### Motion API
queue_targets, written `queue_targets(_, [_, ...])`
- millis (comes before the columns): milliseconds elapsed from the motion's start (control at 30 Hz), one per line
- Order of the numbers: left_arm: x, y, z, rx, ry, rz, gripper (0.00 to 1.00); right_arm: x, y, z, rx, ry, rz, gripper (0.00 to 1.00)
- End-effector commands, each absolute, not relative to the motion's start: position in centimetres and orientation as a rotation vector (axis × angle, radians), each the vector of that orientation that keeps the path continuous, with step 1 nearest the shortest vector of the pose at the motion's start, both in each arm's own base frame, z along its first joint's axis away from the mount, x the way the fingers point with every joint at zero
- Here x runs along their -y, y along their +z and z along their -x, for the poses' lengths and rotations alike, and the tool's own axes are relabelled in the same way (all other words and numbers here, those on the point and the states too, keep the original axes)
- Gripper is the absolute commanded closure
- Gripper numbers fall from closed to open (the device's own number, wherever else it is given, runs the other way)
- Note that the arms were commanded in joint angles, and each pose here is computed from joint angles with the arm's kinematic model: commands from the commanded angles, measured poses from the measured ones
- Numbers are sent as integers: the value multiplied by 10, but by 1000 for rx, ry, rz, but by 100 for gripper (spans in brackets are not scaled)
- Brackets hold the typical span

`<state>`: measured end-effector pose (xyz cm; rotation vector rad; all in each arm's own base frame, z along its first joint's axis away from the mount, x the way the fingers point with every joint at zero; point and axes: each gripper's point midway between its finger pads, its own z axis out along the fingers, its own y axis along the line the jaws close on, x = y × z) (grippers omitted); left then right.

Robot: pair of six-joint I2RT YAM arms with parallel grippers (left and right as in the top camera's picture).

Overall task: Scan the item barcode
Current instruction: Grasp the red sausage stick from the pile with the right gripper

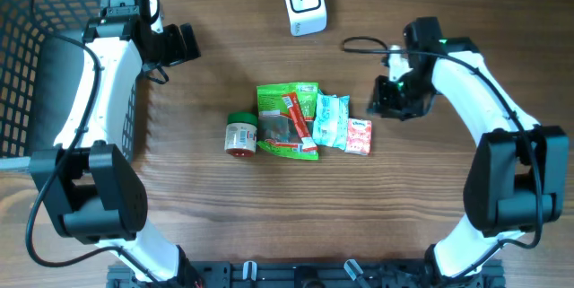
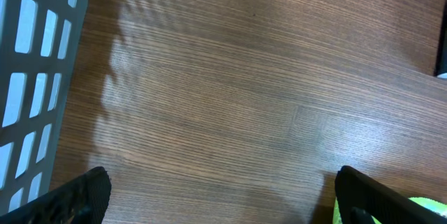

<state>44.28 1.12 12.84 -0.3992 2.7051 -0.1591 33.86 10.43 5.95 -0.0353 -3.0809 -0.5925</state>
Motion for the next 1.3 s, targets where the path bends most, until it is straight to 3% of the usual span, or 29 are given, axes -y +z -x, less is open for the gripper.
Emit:
queue_targets(0, [-14, 138, -445, -2676, -155, 411, 0, -150, 60, -346, 3100, -742, -179, 61])
queue_targets(167, [-14, 138, -445, -2676, -155, 411, 0, -172, 54, -367, 3278, -511, -163, 57])
queue_targets(367, [-14, 138, -445, -2676, -155, 411, 0, -172, 40, -340, 3190, -453, -103, 58])
queue_targets(433, [-14, 138, -445, -2676, -155, 411, 0, -182, 31, -330, 3151, -562, -186, 61])
queue_targets(500, [-14, 138, -445, -2676, -155, 411, 0, -215, 47, -319, 3038, -895, -435, 61])
queue_targets(800, [-13, 138, -445, -2676, -155, 411, 0, -244, 46, -295, 3026, -815, -604, 61])
queue_targets(967, [-14, 138, -445, -2676, -155, 411, 0, -229, 37, -290, 3058, -634, -433, 60])
queue_targets(1133, [-14, 138, -445, -2676, -155, 411, 0, -241, 33, -262, 2913, -792, -346, 61])
queue_targets(1233, [-14, 138, -445, -2676, -155, 411, 0, -239, 24, -257, 2908, -793, -343, 69])
queue_targets(1267, [-14, 138, -445, -2676, -155, 411, 0, -239, 24, -258, 2911, -794, -346, 82])
